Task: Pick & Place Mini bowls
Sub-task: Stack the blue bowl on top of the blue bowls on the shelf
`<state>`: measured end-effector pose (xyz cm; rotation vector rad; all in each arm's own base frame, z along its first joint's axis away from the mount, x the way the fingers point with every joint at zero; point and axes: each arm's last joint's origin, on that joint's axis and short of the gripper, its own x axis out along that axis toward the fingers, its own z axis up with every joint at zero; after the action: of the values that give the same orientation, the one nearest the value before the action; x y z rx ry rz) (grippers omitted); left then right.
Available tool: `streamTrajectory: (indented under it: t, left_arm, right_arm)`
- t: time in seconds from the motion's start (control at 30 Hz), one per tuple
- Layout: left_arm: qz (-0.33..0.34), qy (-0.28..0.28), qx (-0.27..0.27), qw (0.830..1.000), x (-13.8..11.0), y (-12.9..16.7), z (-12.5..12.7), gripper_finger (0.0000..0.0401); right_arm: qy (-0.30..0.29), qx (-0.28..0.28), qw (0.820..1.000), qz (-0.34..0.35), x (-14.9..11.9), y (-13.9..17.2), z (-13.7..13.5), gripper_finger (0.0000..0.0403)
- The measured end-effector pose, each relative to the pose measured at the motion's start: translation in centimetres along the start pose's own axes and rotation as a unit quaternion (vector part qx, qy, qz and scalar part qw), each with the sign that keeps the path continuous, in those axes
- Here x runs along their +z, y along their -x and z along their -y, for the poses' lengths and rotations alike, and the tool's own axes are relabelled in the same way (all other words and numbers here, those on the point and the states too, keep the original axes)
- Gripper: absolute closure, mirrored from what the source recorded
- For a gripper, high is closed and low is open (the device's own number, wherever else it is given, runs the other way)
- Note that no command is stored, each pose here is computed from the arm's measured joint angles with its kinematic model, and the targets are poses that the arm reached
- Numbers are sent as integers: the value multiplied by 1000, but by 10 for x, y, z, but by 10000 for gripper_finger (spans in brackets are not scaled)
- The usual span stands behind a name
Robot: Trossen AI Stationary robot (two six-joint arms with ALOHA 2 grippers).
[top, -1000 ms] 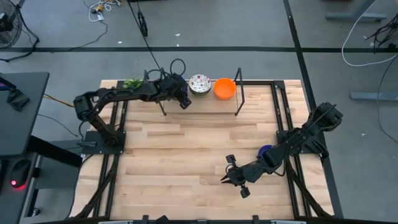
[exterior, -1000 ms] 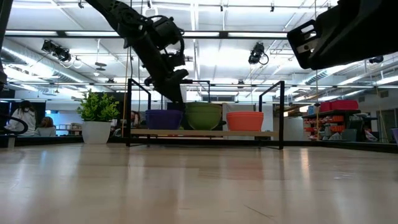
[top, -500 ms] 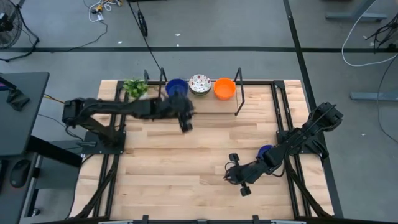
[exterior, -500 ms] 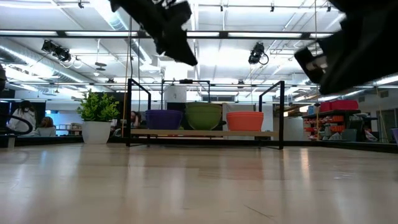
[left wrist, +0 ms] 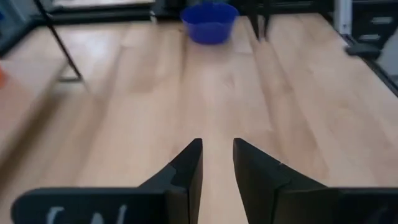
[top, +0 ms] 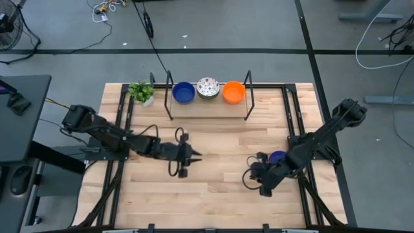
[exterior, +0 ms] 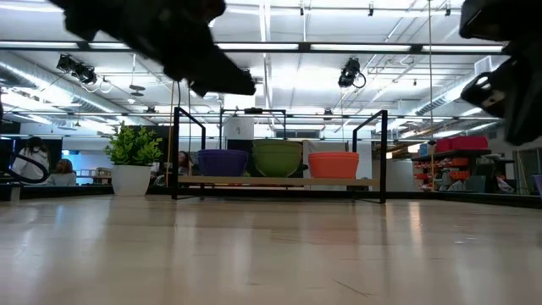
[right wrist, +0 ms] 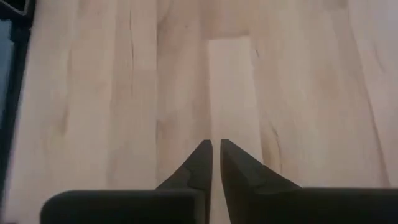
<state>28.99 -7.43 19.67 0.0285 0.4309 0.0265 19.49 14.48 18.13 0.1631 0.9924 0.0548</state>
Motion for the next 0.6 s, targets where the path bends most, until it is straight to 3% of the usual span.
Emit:
streamTrajectory:
  t: [0.17, 0.33, 0.5, 0.6]
  left_arm:
    - [5, 22, -16, 1000, -21, 7, 12, 307]
    - [13, 20, 11, 1000, -28, 10, 15, 307]
    - [17, 21, 24, 999, -27, 10, 14, 307]
    - [16, 20, 25, 999, -27, 10, 13, 307]
  right_arm:
    - [-75, 12, 996, -52, -14, 31, 5, 389]
    - [-153, 47, 980, -120, -26, 54, 8, 396]
    - [-139, 69, 982, -106, -25, 58, 6, 377]
    - [-129, 43, 983, -126, -28, 58, 12, 364]
